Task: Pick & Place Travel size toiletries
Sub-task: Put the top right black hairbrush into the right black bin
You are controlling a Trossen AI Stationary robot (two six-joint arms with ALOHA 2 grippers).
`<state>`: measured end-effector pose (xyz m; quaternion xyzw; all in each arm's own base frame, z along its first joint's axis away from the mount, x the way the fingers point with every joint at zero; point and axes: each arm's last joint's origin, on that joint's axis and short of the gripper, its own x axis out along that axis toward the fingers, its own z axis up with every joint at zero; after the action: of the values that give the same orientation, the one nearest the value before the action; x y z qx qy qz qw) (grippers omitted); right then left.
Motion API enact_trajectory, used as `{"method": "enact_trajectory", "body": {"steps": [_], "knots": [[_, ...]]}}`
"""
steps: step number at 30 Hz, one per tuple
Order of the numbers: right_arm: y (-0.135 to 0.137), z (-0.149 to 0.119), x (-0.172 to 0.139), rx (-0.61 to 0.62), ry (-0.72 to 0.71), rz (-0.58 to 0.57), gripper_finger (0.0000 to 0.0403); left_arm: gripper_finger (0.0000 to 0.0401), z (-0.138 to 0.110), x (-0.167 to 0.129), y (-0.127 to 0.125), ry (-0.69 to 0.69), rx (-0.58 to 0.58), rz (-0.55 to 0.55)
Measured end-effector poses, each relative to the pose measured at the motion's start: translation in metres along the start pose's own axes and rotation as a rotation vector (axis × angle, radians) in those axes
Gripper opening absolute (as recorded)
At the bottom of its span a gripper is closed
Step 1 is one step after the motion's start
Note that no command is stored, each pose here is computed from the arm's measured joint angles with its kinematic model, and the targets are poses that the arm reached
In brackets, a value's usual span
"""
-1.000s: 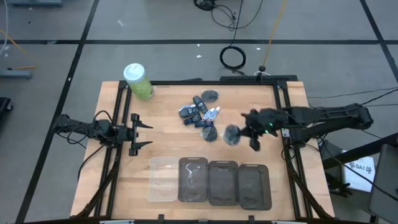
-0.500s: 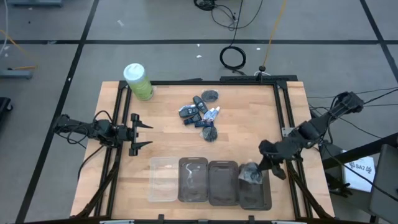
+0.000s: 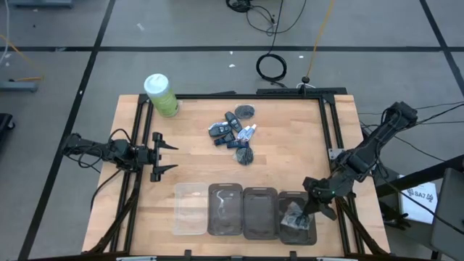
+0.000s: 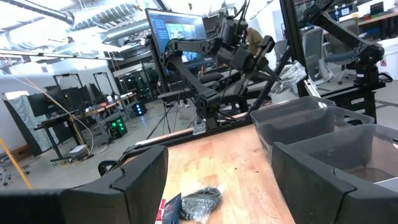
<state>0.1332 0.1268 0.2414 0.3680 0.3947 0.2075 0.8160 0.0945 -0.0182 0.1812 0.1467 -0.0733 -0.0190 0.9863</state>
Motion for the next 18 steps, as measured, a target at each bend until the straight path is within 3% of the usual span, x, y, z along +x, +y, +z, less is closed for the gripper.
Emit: {"method": "enact_trajectory", "body": {"steps": [7,18], "knots": [[-0.011,-0.006,0.005,0.016,0.011,0.001,0.0009,0.0283,0.0,0.0,0.0,0.0,0.0,0.0],[-0.013,-0.008,0.006,0.017,0.012,0.002,0.007,0.0283,0.0,0.0,0.0,0.0,0.0,0.0]]}}
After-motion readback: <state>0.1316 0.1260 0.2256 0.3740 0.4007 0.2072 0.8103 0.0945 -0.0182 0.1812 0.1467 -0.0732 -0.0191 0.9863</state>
